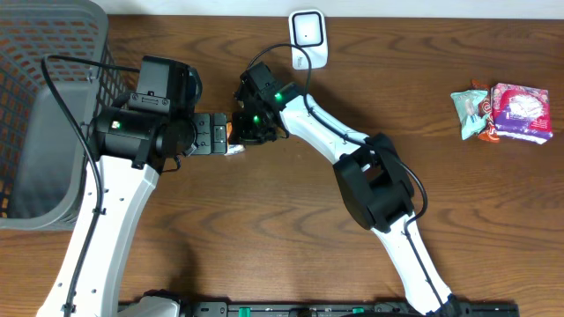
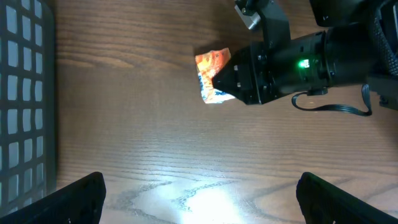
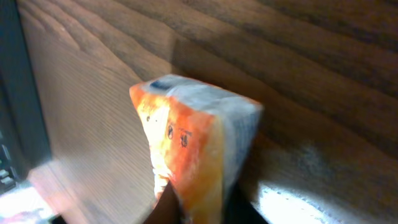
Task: Scan the item barcode
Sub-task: 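Lift the orange box and turn it in the right gripper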
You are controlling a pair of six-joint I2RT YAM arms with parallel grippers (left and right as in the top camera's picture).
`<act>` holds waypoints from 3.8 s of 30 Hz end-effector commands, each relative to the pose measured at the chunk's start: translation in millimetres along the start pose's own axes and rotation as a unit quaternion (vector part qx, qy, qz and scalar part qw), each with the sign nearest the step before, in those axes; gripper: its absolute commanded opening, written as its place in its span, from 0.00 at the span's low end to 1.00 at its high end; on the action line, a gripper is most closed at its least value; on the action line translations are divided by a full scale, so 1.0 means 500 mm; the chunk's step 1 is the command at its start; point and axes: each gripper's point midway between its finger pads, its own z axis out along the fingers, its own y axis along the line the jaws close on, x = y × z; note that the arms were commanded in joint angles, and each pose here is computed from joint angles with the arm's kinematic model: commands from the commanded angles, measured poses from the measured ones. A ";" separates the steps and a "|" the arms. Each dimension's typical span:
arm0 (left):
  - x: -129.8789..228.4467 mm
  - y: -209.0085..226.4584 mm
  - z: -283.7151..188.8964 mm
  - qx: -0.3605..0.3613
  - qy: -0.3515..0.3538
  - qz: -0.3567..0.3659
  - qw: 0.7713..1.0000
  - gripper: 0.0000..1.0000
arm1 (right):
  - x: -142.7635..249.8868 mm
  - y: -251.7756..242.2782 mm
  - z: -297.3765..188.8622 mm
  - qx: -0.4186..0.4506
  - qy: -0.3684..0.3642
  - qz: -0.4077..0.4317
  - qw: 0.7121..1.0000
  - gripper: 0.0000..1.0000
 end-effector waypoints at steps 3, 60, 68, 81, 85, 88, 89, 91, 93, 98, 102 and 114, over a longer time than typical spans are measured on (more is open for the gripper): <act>0.002 0.003 -0.002 -0.004 0.000 0.000 1.000 0.98 | 0.016 -0.027 0.022 0.013 0.018 0.010 1.000 0.01; 0.002 0.003 -0.002 -0.004 0.000 0.000 1.000 0.98 | 0.191 -0.233 -0.241 -0.119 0.231 -0.180 0.949 0.01; 0.002 0.003 -0.002 -0.004 0.000 0.000 1.000 0.98 | 0.191 -0.233 -0.241 -0.119 0.231 -0.180 0.949 0.01; 0.002 0.003 -0.002 -0.004 0.000 0.000 1.000 0.98 | 0.197 -0.212 -0.220 -0.118 0.236 -0.201 0.944 0.01; 0.002 0.003 -0.002 -0.004 0.000 0.000 1.000 0.98 | 0.200 -0.203 -0.212 -0.117 0.238 -0.209 0.941 0.01; 0.002 0.003 -0.002 -0.004 0.000 0.000 1.000 0.98 | 0.202 -0.197 -0.207 -0.117 0.240 -0.215 0.940 0.01; 0.002 0.003 -0.002 -0.004 0.000 0.000 1.000 0.98 | 0.203 -0.196 -0.206 -0.117 0.241 -0.215 0.939 0.01; 0.002 0.003 -0.002 -0.004 0.000 0.000 1.000 0.98 | 0.204 -0.195 -0.205 -0.117 0.241 -0.216 0.939 0.01; 0.002 0.003 -0.002 -0.004 0.000 0.000 1.000 0.98 | 0.204 -0.195 -0.205 -0.117 0.242 -0.216 0.939 0.01; 0.002 0.003 -0.002 -0.004 0.000 0.000 1.000 0.98 | 0.205 -0.194 -0.204 -0.117 0.242 -0.216 0.939 0.01; 0.002 0.003 -0.002 -0.004 0.000 0.000 1.000 0.98 | 0.205 -0.194 -0.204 -0.117 0.242 -0.216 0.939 0.01; 0.002 0.003 -0.002 -0.004 0.000 0.000 1.000 0.98 | 0.203 -0.194 -0.203 -0.116 0.240 -0.217 0.939 0.01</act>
